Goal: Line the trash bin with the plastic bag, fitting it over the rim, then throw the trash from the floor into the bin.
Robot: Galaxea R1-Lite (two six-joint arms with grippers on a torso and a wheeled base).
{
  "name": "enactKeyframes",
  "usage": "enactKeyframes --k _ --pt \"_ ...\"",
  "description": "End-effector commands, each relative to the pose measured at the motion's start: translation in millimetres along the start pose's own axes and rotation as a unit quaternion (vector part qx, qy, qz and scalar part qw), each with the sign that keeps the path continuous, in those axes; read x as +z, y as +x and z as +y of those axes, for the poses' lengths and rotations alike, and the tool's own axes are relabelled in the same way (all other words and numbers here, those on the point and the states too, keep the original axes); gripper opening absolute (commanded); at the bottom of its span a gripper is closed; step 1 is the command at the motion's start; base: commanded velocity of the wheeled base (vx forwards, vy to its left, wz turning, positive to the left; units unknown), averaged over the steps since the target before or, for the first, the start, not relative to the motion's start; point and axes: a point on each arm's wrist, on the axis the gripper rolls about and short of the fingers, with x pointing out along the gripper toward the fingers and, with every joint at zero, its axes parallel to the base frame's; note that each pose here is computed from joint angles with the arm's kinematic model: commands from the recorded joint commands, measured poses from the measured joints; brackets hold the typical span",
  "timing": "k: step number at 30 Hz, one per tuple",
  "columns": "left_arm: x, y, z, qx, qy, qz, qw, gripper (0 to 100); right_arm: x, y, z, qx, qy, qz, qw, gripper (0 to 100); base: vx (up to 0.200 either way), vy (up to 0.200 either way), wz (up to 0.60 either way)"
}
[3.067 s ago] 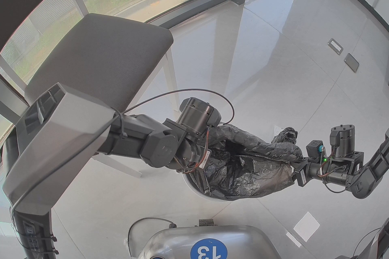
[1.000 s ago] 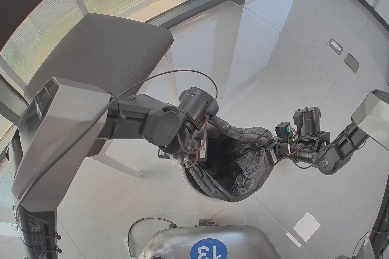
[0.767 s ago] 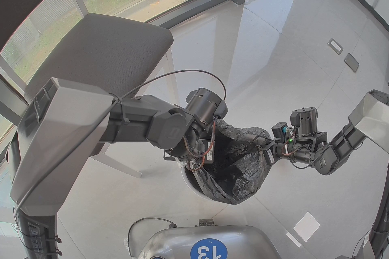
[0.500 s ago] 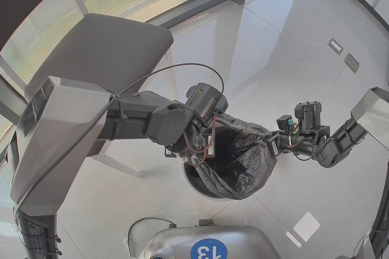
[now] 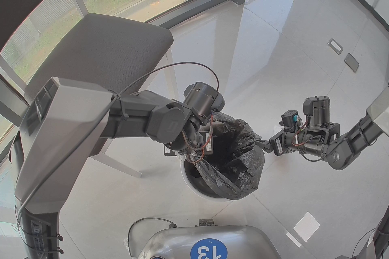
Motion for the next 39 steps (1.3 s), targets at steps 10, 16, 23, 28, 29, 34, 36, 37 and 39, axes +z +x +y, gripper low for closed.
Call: enactKeyframes --k 10,16,23,28,29,34,36,37,39 --pt "5.7 46.0 32.2 0.048 -0.023 0.028 0.9982 0 0.7 -77.1 19.0 0.016 -0.013 -0.020 0.9996 100 0.000 0.000 0.00" --pt "-6.1 58.6 48.0 0.075 -0.015 0.057 0.9954 0 -1.5 -80.2 19.6 0.016 -0.013 -0.020 0.9996 100 0.000 0.000 0.00" --pt "-12.3 67.0 57.2 0.089 -0.017 0.072 0.9933 0 -3.0 -86.3 20.2 0.016 -0.015 -0.021 0.9995 100 0.000 0.000 0.00" --pt "-14.3 61.9 50.5 0.084 -0.011 0.070 0.9940 0 -5.0 -89.6 19.9 0.015 -0.014 -0.019 0.9996 100 0.000 0.000 0.00" --pt "-15.1 60.9 49.6 0.084 -0.009 0.069 0.9940 0 -5.4 -90.0 19.1 0.013 -0.014 -0.019 0.9996 100 0.000 0.000 0.00" --pt "-17.1 54.6 44.1 0.079 -0.006 0.067 0.9946 100 -7.6 -94.1 15.5 0.006 -0.010 -0.018 0.9998 100 0.000 0.000 0.00" --pt "-15.3 49.7 43.1 0.076 -0.006 0.062 0.9951 100 -9.7 -97.4 13.2 0.002 -0.009 -0.016 0.9998 100 0.000 0.000 0.00" --pt "-13.6 46.0 42.6 0.074 -0.007 0.058 0.9955 100 -11.5 -101.0 10.9 -0.003 -0.009 -0.015 0.9998 100 0.000 0.000 0.00" --pt "-10.5 39.5 43.0 0.071 -0.009 0.053 0.9960 100 -16.8 -104.1 7.9 -0.009 -0.011 -0.007 0.9999 100 0.000 0.000 0.00"
